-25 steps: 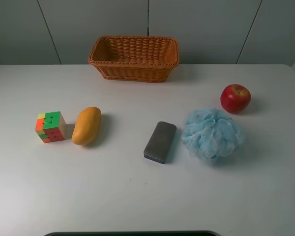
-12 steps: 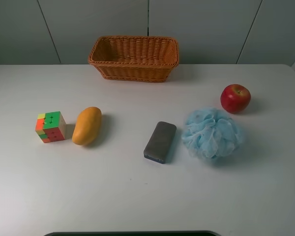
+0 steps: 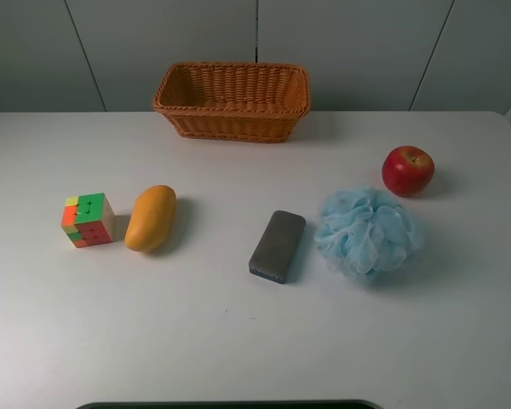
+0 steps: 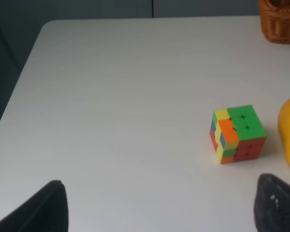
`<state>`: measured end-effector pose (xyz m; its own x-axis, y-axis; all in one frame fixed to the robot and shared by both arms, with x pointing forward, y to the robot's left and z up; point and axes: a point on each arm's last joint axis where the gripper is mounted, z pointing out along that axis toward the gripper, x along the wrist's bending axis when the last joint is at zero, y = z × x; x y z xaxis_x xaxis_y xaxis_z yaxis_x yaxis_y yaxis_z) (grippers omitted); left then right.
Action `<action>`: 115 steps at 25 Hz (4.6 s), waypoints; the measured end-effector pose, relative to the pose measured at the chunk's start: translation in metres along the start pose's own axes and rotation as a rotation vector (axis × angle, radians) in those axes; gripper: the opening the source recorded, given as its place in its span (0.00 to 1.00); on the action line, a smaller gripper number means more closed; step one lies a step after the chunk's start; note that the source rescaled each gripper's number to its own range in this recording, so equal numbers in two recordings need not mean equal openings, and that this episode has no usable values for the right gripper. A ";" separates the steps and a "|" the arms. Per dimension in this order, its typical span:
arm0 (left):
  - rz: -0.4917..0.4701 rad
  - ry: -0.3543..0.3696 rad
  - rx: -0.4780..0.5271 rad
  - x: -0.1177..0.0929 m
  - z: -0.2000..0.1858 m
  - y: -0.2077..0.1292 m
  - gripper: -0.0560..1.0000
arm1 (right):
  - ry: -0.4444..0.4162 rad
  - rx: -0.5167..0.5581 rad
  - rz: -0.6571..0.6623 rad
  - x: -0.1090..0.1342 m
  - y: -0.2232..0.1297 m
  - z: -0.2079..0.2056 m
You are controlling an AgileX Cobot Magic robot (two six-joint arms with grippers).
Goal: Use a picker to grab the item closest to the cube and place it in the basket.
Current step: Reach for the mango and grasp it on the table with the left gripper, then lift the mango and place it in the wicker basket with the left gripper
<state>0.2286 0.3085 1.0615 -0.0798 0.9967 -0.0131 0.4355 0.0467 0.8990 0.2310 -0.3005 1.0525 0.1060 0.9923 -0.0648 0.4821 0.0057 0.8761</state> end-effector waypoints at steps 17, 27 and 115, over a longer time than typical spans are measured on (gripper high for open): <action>-0.133 -0.142 0.307 -0.036 0.093 0.192 1.00 | 0.000 0.000 0.000 0.000 0.000 0.000; 0.054 -0.247 0.645 -0.137 0.215 0.149 1.00 | 0.000 0.000 0.000 0.000 0.000 0.000; 0.350 -0.445 0.128 -0.313 0.498 0.089 0.06 | 0.000 0.000 0.000 0.000 0.000 0.000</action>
<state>0.7389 0.0333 0.9274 0.4610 0.8848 0.0683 0.4749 -0.3110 0.8233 0.2310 -0.3005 1.0525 0.1060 0.9923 -0.0648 0.4821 0.0057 0.8761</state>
